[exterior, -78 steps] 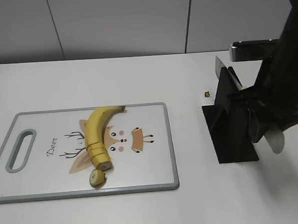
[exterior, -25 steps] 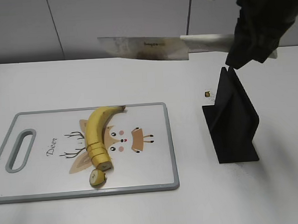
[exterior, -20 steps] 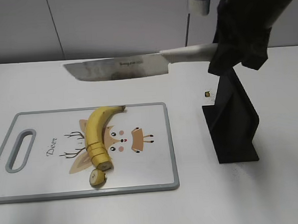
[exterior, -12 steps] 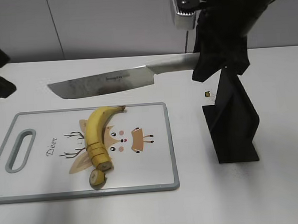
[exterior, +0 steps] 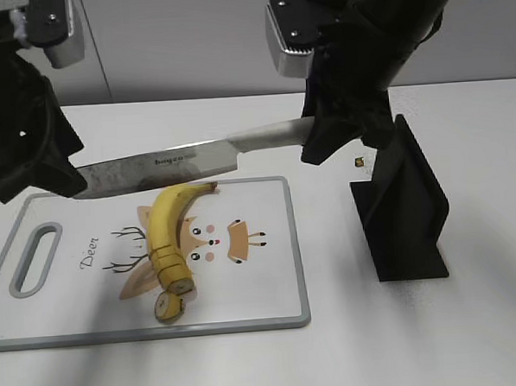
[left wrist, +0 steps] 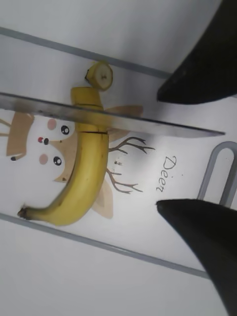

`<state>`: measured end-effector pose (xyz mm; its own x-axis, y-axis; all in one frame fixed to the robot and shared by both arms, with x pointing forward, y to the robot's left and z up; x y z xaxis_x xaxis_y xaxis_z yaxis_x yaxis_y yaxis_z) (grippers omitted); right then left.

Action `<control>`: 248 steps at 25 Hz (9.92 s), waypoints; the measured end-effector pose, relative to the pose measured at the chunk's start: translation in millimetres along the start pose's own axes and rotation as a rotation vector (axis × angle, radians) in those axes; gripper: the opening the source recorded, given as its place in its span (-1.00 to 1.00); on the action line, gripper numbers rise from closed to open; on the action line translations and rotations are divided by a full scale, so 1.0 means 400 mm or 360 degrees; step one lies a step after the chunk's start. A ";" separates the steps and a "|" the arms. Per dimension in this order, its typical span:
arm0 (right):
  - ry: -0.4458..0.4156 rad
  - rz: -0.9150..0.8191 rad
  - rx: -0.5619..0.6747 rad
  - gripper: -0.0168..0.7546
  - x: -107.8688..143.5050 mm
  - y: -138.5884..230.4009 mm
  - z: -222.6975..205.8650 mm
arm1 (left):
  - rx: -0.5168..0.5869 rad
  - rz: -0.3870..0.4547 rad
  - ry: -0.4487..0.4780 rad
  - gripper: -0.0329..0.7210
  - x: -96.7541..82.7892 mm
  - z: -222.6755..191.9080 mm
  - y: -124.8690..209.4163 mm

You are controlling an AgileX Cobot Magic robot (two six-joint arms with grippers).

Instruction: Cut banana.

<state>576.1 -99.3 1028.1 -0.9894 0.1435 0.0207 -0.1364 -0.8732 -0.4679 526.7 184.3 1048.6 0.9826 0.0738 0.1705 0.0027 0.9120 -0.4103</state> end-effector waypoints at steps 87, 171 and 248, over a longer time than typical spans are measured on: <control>-0.0109 -0.0227 0.0155 -0.45 -0.109 0.111 -0.358 | 0.0284 0.0278 0.0000 -0.93 -0.063 -0.390 0.171; 0.0172 -0.0030 0.0036 -0.54 -0.004 -0.016 0.054 | -0.0116 0.0305 -0.0775 0.82 -0.135 0.125 0.080; 0.0765 -0.2396 -0.0258 -0.54 0.258 0.258 0.115 | -0.0426 0.1374 -0.1374 0.46 -0.681 0.229 0.273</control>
<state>457.8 -195.8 1022.5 0.1509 0.9487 0.2778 -0.8973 0.2494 -0.3642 242.4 300.5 1039.5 0.2399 0.9394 0.2448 -0.4445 0.3305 -0.8326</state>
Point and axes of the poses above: a point on each arm's last joint axis where the gripper is mounted, z pointing back along that axis away from the gripper, x along the wrist's bending axis when the last joint is at zero, y = z × x, the point moved 1 cm from there along -z, pointing out along that axis toward the gripper, and after that the axes turned 12 degrees about -z, right-handed, at the moved point
